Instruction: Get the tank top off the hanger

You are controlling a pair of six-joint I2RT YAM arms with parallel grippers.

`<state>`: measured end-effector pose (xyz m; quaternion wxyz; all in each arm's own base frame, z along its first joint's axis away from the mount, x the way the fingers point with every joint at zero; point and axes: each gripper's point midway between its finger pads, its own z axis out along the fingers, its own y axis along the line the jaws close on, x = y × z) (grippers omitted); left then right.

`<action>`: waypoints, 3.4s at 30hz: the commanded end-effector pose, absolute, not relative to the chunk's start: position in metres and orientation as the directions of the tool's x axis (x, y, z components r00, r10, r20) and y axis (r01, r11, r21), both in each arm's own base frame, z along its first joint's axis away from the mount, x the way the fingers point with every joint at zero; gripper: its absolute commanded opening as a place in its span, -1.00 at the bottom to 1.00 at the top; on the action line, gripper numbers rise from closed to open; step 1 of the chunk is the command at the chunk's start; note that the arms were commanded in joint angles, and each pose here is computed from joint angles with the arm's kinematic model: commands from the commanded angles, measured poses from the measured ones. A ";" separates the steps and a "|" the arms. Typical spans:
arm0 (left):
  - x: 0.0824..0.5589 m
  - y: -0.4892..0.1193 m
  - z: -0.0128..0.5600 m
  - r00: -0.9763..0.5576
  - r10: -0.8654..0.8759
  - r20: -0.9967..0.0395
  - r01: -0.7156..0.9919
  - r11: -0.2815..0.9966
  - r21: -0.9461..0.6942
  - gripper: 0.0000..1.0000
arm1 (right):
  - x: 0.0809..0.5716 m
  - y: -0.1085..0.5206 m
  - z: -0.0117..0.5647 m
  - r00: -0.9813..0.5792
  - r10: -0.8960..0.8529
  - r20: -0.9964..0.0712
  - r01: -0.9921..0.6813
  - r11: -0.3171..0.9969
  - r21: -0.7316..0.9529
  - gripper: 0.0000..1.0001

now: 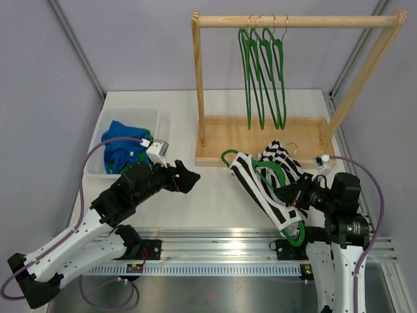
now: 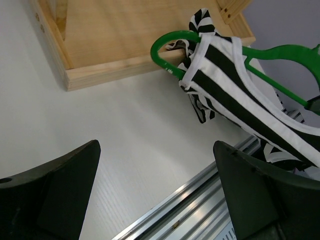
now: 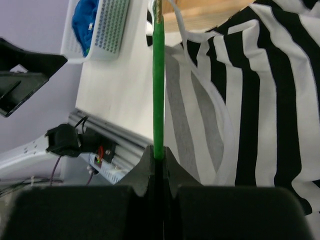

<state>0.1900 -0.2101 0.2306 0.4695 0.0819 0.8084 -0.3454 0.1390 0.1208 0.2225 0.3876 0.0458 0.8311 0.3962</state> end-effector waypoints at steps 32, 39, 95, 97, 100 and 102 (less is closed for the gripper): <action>0.236 -0.246 0.232 -0.469 -0.126 -0.874 0.330 0.893 -0.306 0.74 | 0.156 0.258 0.235 -0.721 0.155 -0.676 -0.561 0.443 0.700 -1.00; 0.224 -0.215 0.226 -0.477 -0.125 -0.870 0.277 0.918 -0.284 0.76 | 0.166 0.265 0.231 -0.708 0.154 -0.690 -0.559 0.475 0.680 -1.00; 0.246 -0.097 0.189 -0.471 -0.334 -0.817 -0.194 0.942 -0.274 -1.00 | 0.081 0.236 0.254 -0.523 -0.038 -0.851 -0.834 0.227 0.502 -1.00; 0.241 -0.094 0.186 -0.472 -0.351 -0.809 -0.208 0.936 -0.284 -1.00 | 0.079 0.233 0.263 -0.464 -0.008 -0.886 -0.867 0.208 0.452 -1.00; 0.237 -0.079 0.185 -0.466 -0.371 -0.803 -0.266 0.925 -0.272 -1.00 | 0.076 0.223 0.275 -0.405 0.022 -0.914 -0.890 0.221 0.399 -1.00; 0.236 -0.079 0.191 -0.460 -0.381 -0.802 -0.255 0.922 -0.291 -1.00 | 0.074 0.222 0.278 -0.388 0.032 -0.921 -0.897 0.215 0.386 -1.00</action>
